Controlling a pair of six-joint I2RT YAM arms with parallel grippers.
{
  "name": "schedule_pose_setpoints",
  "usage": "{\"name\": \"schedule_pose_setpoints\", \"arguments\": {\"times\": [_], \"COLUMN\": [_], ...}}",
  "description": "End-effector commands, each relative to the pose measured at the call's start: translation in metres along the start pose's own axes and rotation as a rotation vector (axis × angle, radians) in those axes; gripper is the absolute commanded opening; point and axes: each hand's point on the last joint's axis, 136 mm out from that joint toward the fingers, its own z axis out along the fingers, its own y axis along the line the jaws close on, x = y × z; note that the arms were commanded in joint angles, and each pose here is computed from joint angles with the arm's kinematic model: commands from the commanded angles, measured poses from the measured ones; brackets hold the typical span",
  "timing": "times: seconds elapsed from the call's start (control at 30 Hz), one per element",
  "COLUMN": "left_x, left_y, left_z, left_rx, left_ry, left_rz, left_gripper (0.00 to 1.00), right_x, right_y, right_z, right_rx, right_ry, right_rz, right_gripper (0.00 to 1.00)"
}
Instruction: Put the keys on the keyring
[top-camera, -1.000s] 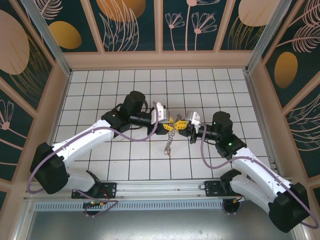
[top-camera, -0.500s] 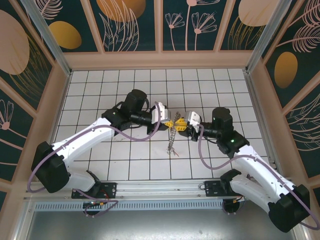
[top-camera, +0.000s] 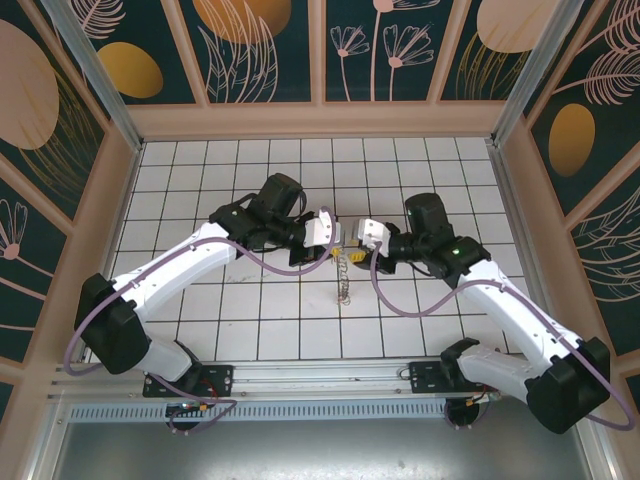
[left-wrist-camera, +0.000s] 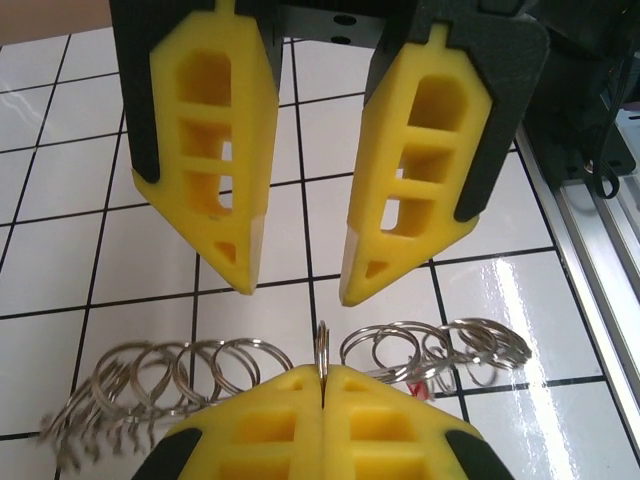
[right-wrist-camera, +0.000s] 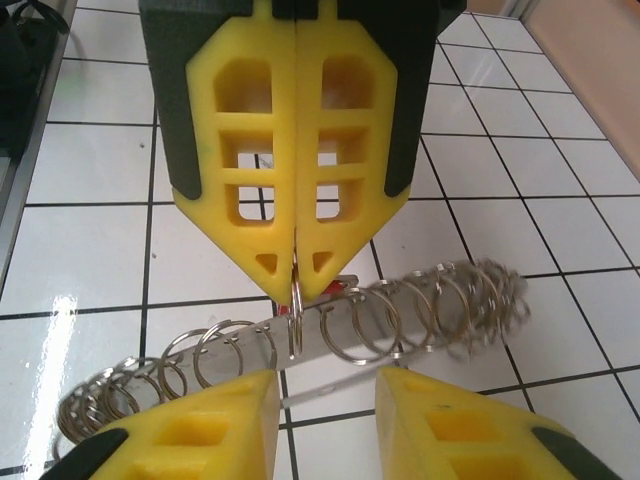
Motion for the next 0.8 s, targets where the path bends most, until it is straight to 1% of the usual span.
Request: {"name": "schedule_pose_setpoints", "arguments": {"times": [0.0, 0.2, 0.27, 0.3, 0.33, 0.37, 0.43, 0.47, 0.53, 0.6, 0.63, 0.67, 0.77], "left_x": [-0.015, -0.015, -0.017, -0.017, -0.017, -0.017, -0.017, -0.018, -0.019, -0.022, -0.021, -0.02, -0.013], "left_y": [0.001, 0.003, 0.003, 0.003, 0.002, 0.002, 0.002, 0.002, 0.002, -0.001, -0.002, -0.003, -0.005], "left_z": [-0.004, 0.001, 0.001, 0.002, 0.002, 0.002, 0.003, 0.002, 0.001, 0.0, 0.0, 0.0, 0.0], "left_rx": [0.02, 0.022, 0.025, 0.03, 0.036, 0.037, 0.038, 0.036, 0.035, 0.038, 0.039, 0.032, 0.006], "left_ry": [-0.046, -0.055, -0.067, -0.068, -0.072, -0.075, -0.076, -0.078, -0.086, -0.102, -0.109, -0.116, -0.126], "left_rz": [0.023, -0.005, -0.007, -0.008, -0.004, -0.001, -0.003, -0.001, 0.004, 0.009, 0.009, 0.003, -0.007], "left_gripper": [0.0, 0.0, 0.0, 0.0, 0.0, 0.0, 0.0, 0.0, 0.0, 0.0, 0.05, 0.14, 0.22], "right_x": [-0.015, -0.012, -0.012, -0.011, -0.012, -0.013, -0.015, -0.015, -0.015, -0.02, -0.025, -0.03, -0.043], "right_y": [0.008, 0.014, 0.013, 0.013, 0.012, 0.01, 0.01, 0.01, 0.009, 0.008, 0.008, 0.007, 0.005], "right_z": [0.001, 0.01, 0.011, 0.012, 0.012, 0.012, 0.013, 0.013, 0.014, 0.013, 0.011, 0.008, -0.004], "right_rx": [-0.042, -0.071, -0.066, -0.065, -0.054, -0.046, -0.037, -0.029, -0.022, -0.004, 0.005, 0.028, 0.078], "right_ry": [-0.037, -0.036, -0.039, -0.038, -0.043, -0.047, -0.06, -0.063, -0.068, -0.104, -0.136, -0.176, -0.29], "right_rz": [-0.04, -0.025, -0.025, -0.021, -0.022, -0.021, -0.016, -0.012, 0.007, 0.035, 0.046, 0.058, 0.092], "right_gripper": [0.3, 0.31, 0.29, 0.26, 0.18, 0.13, 0.04, 0.01, 0.0, 0.0, 0.0, 0.0, 0.0]}}
